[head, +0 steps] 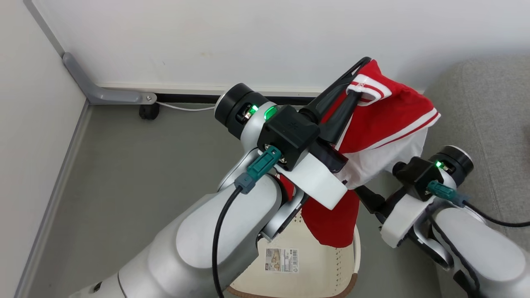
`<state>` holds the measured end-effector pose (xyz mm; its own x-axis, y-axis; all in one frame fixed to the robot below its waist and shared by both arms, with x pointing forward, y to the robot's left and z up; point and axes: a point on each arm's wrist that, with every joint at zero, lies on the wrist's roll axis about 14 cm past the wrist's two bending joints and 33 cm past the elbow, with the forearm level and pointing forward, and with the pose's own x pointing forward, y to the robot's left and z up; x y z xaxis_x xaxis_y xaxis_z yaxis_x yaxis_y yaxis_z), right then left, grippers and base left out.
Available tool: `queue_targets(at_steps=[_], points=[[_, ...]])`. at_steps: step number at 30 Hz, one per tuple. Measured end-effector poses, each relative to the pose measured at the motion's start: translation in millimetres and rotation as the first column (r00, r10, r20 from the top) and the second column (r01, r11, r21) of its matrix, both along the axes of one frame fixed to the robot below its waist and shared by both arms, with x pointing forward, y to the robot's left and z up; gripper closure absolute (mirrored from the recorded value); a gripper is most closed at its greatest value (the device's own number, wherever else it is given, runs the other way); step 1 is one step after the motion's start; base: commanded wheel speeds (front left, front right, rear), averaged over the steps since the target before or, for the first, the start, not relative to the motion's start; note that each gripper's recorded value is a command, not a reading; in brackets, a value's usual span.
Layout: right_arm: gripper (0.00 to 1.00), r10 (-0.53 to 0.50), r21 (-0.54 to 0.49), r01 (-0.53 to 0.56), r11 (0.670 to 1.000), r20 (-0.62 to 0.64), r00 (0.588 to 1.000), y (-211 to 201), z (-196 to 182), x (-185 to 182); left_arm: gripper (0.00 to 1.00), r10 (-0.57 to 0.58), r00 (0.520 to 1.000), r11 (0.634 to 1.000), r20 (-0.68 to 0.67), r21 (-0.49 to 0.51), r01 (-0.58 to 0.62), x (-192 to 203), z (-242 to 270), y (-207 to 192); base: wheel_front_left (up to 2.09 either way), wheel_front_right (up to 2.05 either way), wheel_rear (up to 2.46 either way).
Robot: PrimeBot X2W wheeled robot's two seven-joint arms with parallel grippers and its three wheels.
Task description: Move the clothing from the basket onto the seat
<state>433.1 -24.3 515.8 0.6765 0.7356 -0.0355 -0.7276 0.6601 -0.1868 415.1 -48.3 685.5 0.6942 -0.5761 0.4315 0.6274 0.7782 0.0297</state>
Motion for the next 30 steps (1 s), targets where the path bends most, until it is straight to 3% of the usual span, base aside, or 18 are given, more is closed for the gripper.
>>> queue_targets(at_steps=[7, 8, 9, 17, 19, 20, 21, 30], points=[[0.0, 0.036, -0.043, -0.037, 0.998, -0.025, 0.999, 17, -11, 8, 1.0, -0.011, 1.0, 1.0, 0.004, 0.01, 0.011, -2, 0, -3, 0.0, 0.0, 0.0], [0.55, 0.034, -0.033, -0.035, 0.999, -0.035, 0.999, 19, -11, 9, 1.0, -0.009, 1.0, 1.0, -0.001, 0.01, 0.009, -2, -2, -3, 0.0, 0.0, 0.0], [1.0, 0.034, -0.026, -0.035, 0.999, -0.042, 0.999, 21, -11, 10, 1.0, -0.01, 1.0, 1.0, -0.009, 0.012, 0.01, -2, -5, -3, 0.0, 0.0, 0.0], [1.0, 0.007, 0.015, -0.006, 1.0, -0.068, 0.998, 16, -9, 14, 1.0, 0.0, 0.999, 1.0, -0.043, 0.008, 0.0, 3, -17, -5, 0.0, 0.0, 0.0], [1.0, -0.008, 0.03, 0.01, 0.999, -0.063, 0.998, 10, -5, 16, 0.64, -0.005, 0.999, 1.0, -0.047, 0.01, 0.005, 4, -19, -7, 0.0, 0.0, 0.0], [1.0, -0.015, 0.035, 0.017, 0.999, -0.059, 0.998, 8, -3, 17, 0.35, -0.007, 0.999, 1.0, -0.047, 0.009, 0.007, 4, -20, -8, 0.0, 0.0, 0.0], [1.0, -0.034, 0.05, 0.037, 0.998, -0.056, 0.998, 2, 1, 20, 0.0, -0.01, 0.998, 1.0, -0.057, 0.011, 0.011, 6, -23, -9, 0.0, 0.0, 0.0], [1.0, -0.186, 0.166, 0.195, 0.967, -0.069, 0.98, -46, 18, 32, 0.0, -0.017, 0.995, 0.999, -0.094, 0.029, 0.02, 11, -39, -16, 0.0, 0.0, 0.0]])
